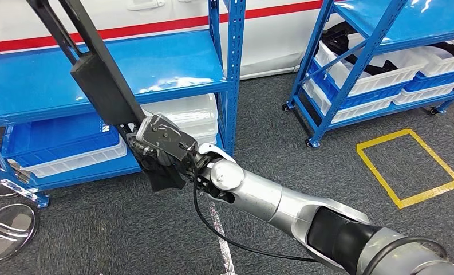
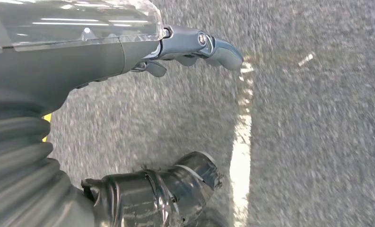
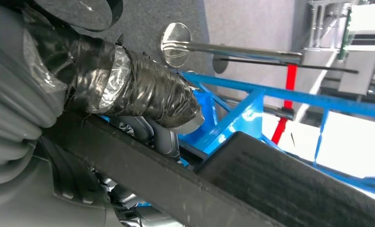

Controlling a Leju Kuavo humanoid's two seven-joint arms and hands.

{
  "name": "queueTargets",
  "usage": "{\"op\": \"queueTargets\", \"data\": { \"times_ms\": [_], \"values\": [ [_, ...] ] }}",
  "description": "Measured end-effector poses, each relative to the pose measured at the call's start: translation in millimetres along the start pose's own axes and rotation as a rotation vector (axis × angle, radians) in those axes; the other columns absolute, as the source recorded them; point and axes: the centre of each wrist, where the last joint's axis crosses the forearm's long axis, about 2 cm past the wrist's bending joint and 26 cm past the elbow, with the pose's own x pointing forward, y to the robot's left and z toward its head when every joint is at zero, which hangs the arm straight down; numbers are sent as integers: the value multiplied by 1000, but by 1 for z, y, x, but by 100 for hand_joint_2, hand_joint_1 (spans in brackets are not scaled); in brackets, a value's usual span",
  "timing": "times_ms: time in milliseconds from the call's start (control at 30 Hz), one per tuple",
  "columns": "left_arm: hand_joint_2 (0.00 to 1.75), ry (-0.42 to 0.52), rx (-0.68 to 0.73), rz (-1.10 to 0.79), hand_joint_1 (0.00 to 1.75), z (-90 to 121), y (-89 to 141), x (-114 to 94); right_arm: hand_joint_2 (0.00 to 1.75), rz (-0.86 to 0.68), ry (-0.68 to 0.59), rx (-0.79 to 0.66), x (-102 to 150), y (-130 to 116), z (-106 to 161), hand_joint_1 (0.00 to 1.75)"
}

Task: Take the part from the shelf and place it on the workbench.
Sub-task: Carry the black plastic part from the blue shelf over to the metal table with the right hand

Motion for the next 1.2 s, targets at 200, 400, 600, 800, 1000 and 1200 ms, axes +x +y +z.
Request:
{"op": "queueTargets", "data": {
  "times_ms": [200, 400, 600, 800, 1000, 1200],
  "values": [
    [175, -7, 5, -2, 0, 0, 0, 1, 175, 18, -7, -11, -1, 0, 1, 175],
    [175, -25, 1, -2, 0, -1, -1, 4, 175, 48, -30, -32, 0, -1, 1, 175],
    [175, -53, -3, -1, 0, -1, -1, 3, 175, 74, -44, -42, 0, 0, 2, 175],
    [175, -65, -2, 0, 0, -2, -1, 4, 175, 78, -53, -43, 2, 1, 2, 175],
    [175, -63, -2, -1, 0, -1, -1, 3, 175, 78, -56, -42, 2, 1, 2, 175],
    [175, -63, -2, -1, 0, -1, -1, 3, 175, 75, -45, -45, -1, 1, 5, 175]
  ]
}}
